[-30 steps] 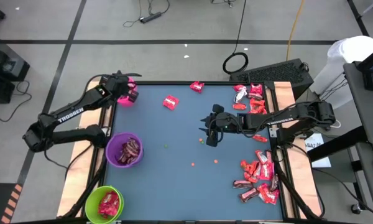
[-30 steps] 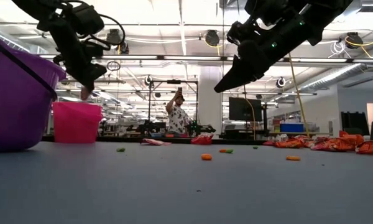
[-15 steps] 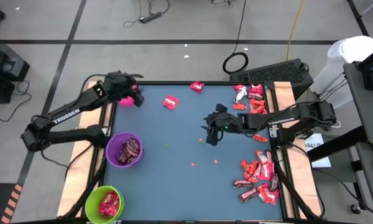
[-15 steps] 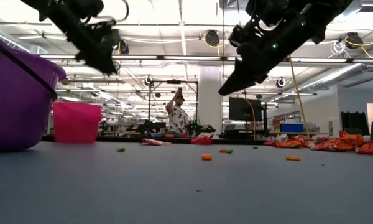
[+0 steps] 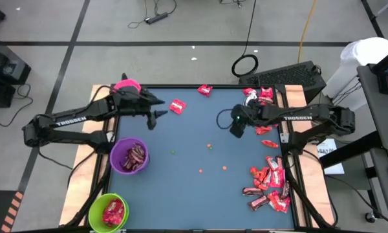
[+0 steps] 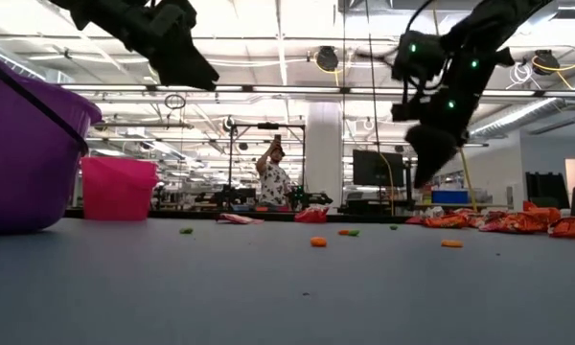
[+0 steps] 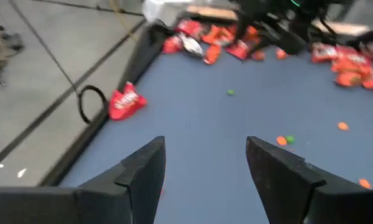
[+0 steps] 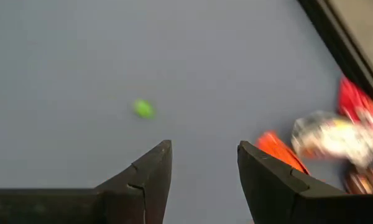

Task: Organize candy in baskets
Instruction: Put the orange chocolate into the pink bucket

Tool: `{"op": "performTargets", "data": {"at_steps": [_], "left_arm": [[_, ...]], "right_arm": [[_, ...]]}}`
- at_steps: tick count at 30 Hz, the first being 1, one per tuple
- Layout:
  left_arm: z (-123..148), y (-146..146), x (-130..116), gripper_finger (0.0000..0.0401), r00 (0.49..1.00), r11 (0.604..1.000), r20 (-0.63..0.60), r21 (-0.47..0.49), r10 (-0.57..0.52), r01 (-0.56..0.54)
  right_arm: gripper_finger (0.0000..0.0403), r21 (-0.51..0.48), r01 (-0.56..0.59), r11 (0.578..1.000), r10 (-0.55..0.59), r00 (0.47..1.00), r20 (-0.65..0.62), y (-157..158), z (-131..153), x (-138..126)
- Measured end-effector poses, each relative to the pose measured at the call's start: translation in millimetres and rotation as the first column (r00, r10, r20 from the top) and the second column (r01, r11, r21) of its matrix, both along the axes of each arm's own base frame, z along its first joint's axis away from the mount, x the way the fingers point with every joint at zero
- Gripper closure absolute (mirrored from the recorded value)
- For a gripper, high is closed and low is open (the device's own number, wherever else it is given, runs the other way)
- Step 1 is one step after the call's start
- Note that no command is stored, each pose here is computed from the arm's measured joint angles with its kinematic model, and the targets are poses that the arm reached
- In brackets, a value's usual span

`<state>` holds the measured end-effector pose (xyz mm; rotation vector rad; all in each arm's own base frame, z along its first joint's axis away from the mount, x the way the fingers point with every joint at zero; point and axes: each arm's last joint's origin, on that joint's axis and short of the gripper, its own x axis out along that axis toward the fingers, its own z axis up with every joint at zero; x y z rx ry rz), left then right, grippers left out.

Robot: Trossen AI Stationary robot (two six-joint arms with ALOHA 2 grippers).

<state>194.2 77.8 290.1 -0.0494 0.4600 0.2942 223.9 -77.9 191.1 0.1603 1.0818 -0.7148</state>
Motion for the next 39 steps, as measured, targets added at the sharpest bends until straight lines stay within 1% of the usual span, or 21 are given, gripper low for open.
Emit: {"op": "performTargets", "data": {"at_steps": [3, 5, 10, 13, 16, 19, 22, 25, 27, 30, 33, 35, 37, 39], "left_arm": [[-4.8, -4.7, 6.3, 0.0173, 1.0, 1.0, -0.027, -0.001, -0.014, 0.014], [-7.3, -6.5, 9.6, 0.0173, 0.999, 1.0, -0.039, -0.002, -0.023, 0.023], [-10.5, -7.7, 12.8, 0.0173, 0.998, 0.999, -0.056, -0.007, -0.031, 0.031], [-11.2, -7.6, 12.9, 0.0173, 0.998, 0.999, -0.061, -0.009, -0.031, 0.031], [-11.1, -7.5, 12.9, 0.0173, 0.998, 1.0, -0.061, -0.009, -0.031, 0.03], [-11.1, -7.5, 12.9, 0.0173, 0.998, 1.0, -0.061, -0.009, -0.03, 0.03], [-11.1, -7.5, 12.9, 0.0173, 0.998, 1.0, -0.061, -0.008, -0.03, 0.029], [-11.1, -7.5, 12.9, 0.0173, 0.998, 1.0, -0.06, -0.008, -0.029, 0.028], [-10.8, -7.4, 13.0, 0.0173, 0.998, 1.0, -0.058, -0.007, -0.028, 0.028], [-10.7, -7.4, 13.1, 0.0173, 0.998, 1.0, -0.056, -0.006, -0.028, 0.028], [-10.4, -7.3, 13.3, 0.0173, 0.998, 1.0, -0.053, -0.005, -0.028, 0.028], [-9.6, -7.2, 13.7, 0.0173, 0.999, 1.0, -0.044, -0.002, -0.028, 0.028], [-8.5, -7.0, 14.2, 0.0173, 0.999, 1.0, -0.032, 0.003, -0.028, 0.028], [-7.4, -6.8, 14.7, 0.0173, 0.999, 1.0, -0.02, 0.008, -0.028, 0.028]], "right_arm": [[0.0225, 0.022, 0.077, 0.997, -0.076, 0.995, -0.067, -16.2, -5.2, -10.1], [0.0212, 0.028, 0.115, 0.993, -0.111, 0.988, -0.104, -25.8, -7.5, -16.6], [0.016, 0.036, 0.159, 0.987, -0.149, 0.971, -0.187, -48.8, -14.4, -29.7], [0.0139, 0.057, 0.164, 0.985, -0.148, 0.963, -0.226, -61.2, -20.2, -35.9], [0.0133, 0.07, 0.183, 0.981, -0.16, 0.954, -0.255, -72.6, -27.6, -40.2], [0.0139, 0.09, 0.193, 0.977, -0.157, 0.939, -0.307, -82.8, -38.9, -44.3], [0.0155, 0.113, 0.197, 0.974, -0.145, 0.923, -0.357, -90.7, -49.8, -48.2], [0.0188, 0.123, 0.181, 0.976, -0.124, 0.919, -0.374, -93.5, -54.5, -47.3], [0.0222, 0.128, 0.159, 0.979, -0.101, 0.923, -0.372, -93.5, -55.1, -46.3], [0.0283, 0.137, 0.11, 0.984, -0.054, 0.93, -0.363, -90.9, -54.2, -44.0], [0.0345, 0.114, 0.083, 0.99, -0.037, 0.935, -0.353, -91.2, -52.1, -41.9], [0.0381, 0.118, 0.065, 0.991, -0.018, 0.932, -0.361, -90.8, -52.0, -42.1], [0.0394, 0.125, 0.053, 0.991, -0.004, 0.933, -0.361, -90.4, -52.0, -41.9], [0.0393, 0.144, 0.046, 0.988, 0.007, 0.939, -0.343, -89.0, -52.0, -40.6]]}}
